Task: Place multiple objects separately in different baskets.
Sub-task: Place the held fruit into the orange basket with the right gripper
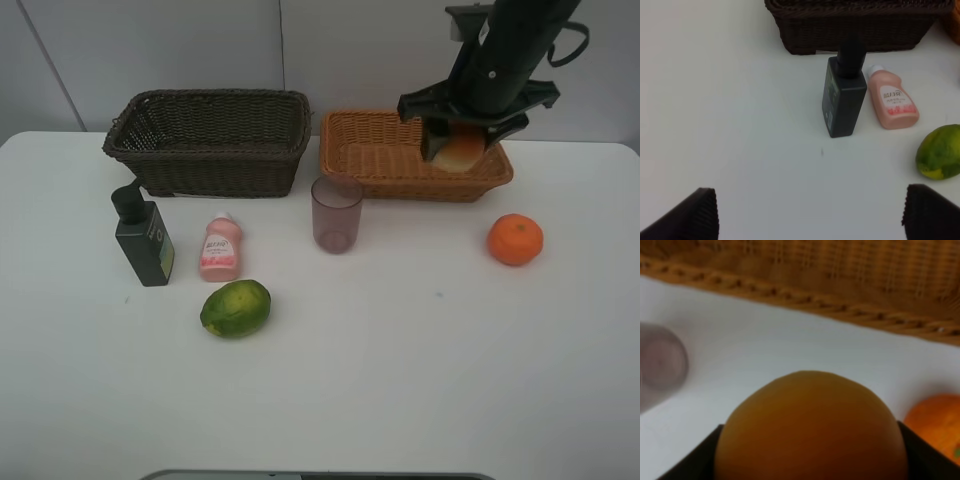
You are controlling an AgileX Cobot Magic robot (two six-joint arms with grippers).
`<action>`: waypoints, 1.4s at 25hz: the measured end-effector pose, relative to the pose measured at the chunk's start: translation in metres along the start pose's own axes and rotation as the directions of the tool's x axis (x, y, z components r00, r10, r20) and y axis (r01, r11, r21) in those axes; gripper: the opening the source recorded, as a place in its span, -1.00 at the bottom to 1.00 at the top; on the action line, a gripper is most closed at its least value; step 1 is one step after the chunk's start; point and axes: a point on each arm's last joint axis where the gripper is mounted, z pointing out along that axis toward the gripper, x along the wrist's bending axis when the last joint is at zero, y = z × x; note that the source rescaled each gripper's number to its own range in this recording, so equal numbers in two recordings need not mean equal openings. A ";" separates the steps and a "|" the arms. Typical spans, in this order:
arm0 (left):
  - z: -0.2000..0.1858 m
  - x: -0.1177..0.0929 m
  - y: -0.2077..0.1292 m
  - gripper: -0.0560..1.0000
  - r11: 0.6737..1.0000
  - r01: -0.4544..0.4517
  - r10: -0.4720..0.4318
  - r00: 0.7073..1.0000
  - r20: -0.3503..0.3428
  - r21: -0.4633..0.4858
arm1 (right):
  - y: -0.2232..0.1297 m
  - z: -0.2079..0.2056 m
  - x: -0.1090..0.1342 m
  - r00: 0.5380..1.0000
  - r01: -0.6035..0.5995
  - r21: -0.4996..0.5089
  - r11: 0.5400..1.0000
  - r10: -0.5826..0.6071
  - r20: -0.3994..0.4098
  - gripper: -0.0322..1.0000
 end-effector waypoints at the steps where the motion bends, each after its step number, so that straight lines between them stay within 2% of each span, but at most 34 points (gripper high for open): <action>1: 0.000 0.000 0.000 0.91 1.000 0.000 0.000 1.000 0.000 0.000 | 0.007 0.002 -0.006 1.000 -0.012 -0.002 1.000 0.012 0.007 -0.93; 6: 0.000 0.000 0.000 0.91 1.000 0.000 0.000 1.000 0.000 0.000 | 0.043 0.026 -0.026 0.997 -0.071 -0.039 0.997 0.072 0.021 -0.93; 10: 0.000 0.000 0.000 0.91 1.000 0.000 0.000 1.000 0.000 0.000 | 0.059 0.059 -0.029 0.996 -0.081 -0.063 0.995 0.082 0.018 -0.93; 18: 0.000 0.000 0.000 0.91 1.000 0.000 0.000 1.000 0.000 0.000 | 0.062 0.127 -0.018 0.998 -0.062 -0.059 0.996 0.062 0.000 -0.93; 24: 0.000 0.000 0.000 0.91 1.000 0.000 0.000 1.000 0.000 0.000 | 0.059 0.141 -0.016 0.998 -0.058 -0.046 0.997 0.058 0.000 -0.93; 25: 0.000 0.000 0.000 0.91 1.000 0.000 0.000 1.000 0.000 0.000 | 0.060 0.141 -0.016 0.998 -0.058 -0.047 0.997 0.058 -0.001 -0.80; 26: 0.000 0.000 0.000 0.91 1.000 0.000 0.000 1.000 0.000 0.000 | 0.060 0.142 -0.016 0.998 -0.058 -0.048 0.997 0.058 -0.001 -0.51; 28: 0.000 0.000 0.000 0.91 1.000 0.000 0.000 1.000 0.000 0.000 | 0.060 0.143 -0.016 0.998 -0.058 -0.057 0.997 0.058 -0.004 0.39; 29: 0.000 0.000 0.000 0.91 1.000 0.000 0.000 1.000 0.000 0.000 | 0.061 0.143 -0.016 0.998 -0.058 -0.062 0.996 0.058 -0.005 0.64; 31: 0.000 0.000 0.000 0.91 1.000 0.000 0.000 1.000 0.000 0.000 | 0.062 0.142 -0.015 0.998 -0.058 -0.074 0.996 0.057 -0.008 0.87; 35: 0.000 0.000 0.000 0.91 1.000 0.000 0.000 1.000 0.000 0.000 | 0.063 0.140 -0.015 0.998 -0.058 -0.085 0.995 0.058 -0.010 0.99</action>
